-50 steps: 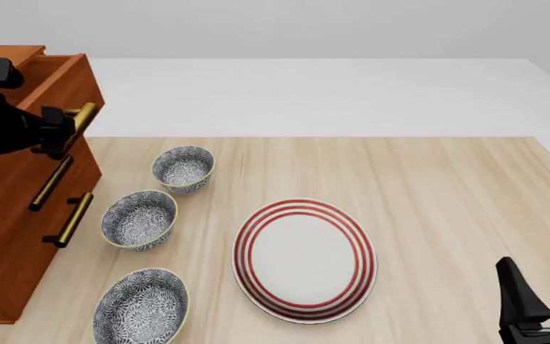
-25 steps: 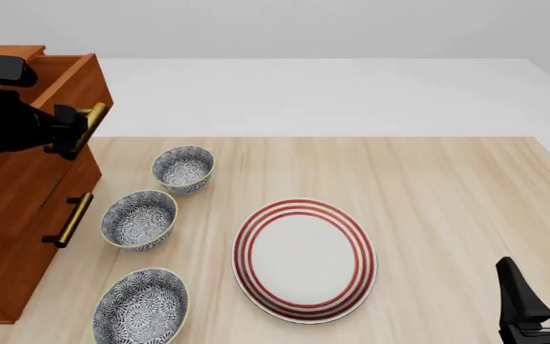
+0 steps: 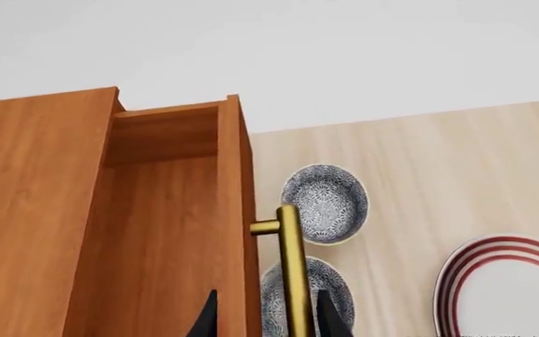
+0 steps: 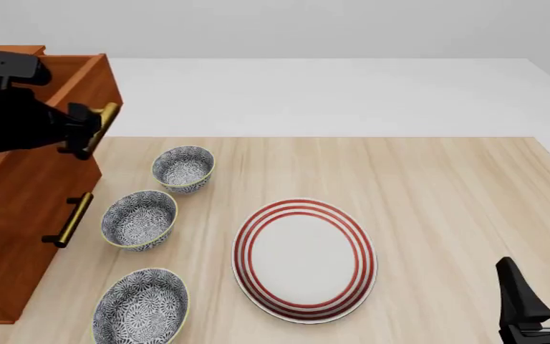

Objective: Open the top drawer of the cabinet.

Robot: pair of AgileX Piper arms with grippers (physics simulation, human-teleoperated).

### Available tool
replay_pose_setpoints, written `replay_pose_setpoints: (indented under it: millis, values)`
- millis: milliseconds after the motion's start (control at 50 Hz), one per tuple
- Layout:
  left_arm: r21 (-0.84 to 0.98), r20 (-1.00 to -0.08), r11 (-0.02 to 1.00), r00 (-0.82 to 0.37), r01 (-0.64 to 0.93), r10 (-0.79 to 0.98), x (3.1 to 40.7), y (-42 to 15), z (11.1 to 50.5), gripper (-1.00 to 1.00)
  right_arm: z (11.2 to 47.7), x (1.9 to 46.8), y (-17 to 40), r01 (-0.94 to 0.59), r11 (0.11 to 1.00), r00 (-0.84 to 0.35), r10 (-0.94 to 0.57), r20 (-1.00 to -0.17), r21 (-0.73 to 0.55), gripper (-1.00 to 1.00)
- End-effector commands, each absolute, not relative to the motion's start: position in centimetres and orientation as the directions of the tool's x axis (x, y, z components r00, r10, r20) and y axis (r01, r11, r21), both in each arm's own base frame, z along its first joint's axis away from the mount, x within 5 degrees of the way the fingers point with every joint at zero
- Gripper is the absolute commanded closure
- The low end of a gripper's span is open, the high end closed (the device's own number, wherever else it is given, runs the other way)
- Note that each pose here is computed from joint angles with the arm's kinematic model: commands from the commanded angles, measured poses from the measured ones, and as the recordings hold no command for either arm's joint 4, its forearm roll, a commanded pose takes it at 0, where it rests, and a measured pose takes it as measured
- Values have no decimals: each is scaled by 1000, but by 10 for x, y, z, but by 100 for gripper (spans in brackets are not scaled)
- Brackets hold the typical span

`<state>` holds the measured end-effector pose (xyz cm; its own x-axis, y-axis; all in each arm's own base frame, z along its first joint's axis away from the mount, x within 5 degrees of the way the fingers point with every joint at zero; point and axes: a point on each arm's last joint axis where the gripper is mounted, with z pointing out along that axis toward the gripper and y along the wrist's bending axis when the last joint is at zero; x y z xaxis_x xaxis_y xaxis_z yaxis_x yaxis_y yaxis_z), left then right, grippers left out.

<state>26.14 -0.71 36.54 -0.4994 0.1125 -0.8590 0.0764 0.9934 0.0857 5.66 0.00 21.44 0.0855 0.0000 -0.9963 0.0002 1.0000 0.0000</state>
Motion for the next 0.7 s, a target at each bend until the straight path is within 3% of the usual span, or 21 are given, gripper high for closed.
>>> replay_pose_setpoints:
  millis: [20, 700]
  values:
    - [118, -783, 979, -590, 168, 195, 276, -22, 330, -100, 214, 57, 0, 0, 1000, 85, 0, -996, 0, -100]
    - [109, -777, 963, -583, 247, 237, 274, -45, 325, -100, 214, 57, 0, 0, 1000, 85, 0, -996, 0, -100]
